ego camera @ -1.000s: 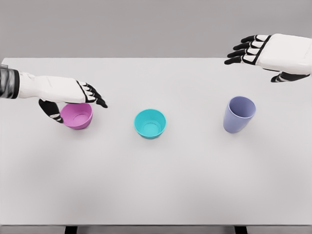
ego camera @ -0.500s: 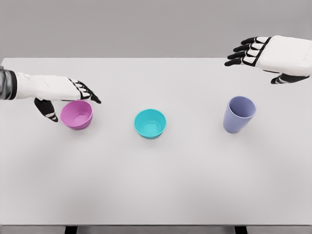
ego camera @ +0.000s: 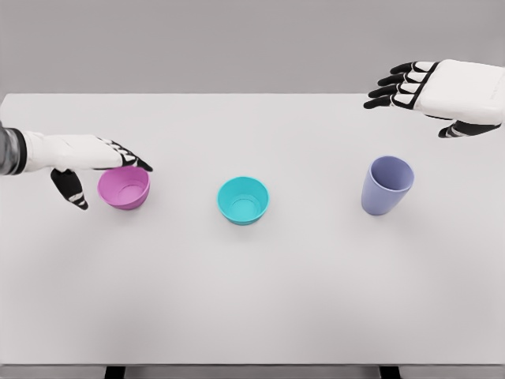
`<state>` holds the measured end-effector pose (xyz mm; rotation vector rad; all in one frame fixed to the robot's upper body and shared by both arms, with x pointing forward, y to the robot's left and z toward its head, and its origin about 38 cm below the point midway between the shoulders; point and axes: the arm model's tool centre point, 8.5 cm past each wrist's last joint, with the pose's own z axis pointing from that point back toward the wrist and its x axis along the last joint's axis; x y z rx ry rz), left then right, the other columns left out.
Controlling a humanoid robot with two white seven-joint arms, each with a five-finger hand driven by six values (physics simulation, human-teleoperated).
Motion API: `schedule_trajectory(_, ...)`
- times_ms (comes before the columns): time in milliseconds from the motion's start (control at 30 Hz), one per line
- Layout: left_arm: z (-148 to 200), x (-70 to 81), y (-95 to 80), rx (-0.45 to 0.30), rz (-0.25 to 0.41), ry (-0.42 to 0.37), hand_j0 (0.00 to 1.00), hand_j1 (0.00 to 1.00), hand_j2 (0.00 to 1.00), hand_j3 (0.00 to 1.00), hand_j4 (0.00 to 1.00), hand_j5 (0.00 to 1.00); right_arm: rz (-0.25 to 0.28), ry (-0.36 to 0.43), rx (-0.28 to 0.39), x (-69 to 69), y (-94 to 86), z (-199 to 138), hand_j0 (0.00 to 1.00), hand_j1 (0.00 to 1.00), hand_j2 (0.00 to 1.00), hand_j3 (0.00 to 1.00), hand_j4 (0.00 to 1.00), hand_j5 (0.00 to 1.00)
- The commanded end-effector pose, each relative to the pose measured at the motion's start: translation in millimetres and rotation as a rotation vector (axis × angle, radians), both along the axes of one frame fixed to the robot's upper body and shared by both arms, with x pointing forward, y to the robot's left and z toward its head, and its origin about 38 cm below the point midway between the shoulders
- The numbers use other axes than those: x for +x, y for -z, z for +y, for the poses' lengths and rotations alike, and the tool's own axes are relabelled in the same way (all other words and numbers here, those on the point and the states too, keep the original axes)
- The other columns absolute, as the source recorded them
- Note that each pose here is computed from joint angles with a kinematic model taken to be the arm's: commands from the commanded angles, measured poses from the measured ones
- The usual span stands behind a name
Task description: Stacking bowl and cup with both arms
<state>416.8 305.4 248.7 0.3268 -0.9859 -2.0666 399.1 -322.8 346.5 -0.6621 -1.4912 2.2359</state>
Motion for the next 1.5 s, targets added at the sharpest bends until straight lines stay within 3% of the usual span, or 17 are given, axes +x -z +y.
schedule_trajectory(0,1,2.3,0.1,0.005,-0.003,-0.025,1.0,1.0,1.0,1.0,1.0,1.0,0.0,0.002,0.005,0.1,-0.9,0,1.0,1.0,1.0,1.0,1.0,1.0)
schedule_trajectory(600,-11,11.7,5.7,0.061,-0.049,0.008,1.0,1.0,1.0,1.0,1.0,1.0,-0.003,0.004,0.005,-0.1,-2.1,-1,1.0,1.0,1.0,1.0,1.0,1.0)
schedule_trajectory(1000,-12,8.8,15.8,0.063,-0.031,0.009,1.0,1.0,1.0,1.0,1.0,1.0,-0.011,0.004,0.01,0.2,-4.8,-1,1.0,1.0,1.0,1.0,1.0,1.0)
schedule_trajectory(1467,-9,10.7,12.4,0.072,-0.06,-0.009,1.0,1.0,1.0,1.0,1.0,1.0,-0.011,0.005,0.009,0.1,-4.9,-1,1.0,1.0,1.0,1.0,1.0,1.0)
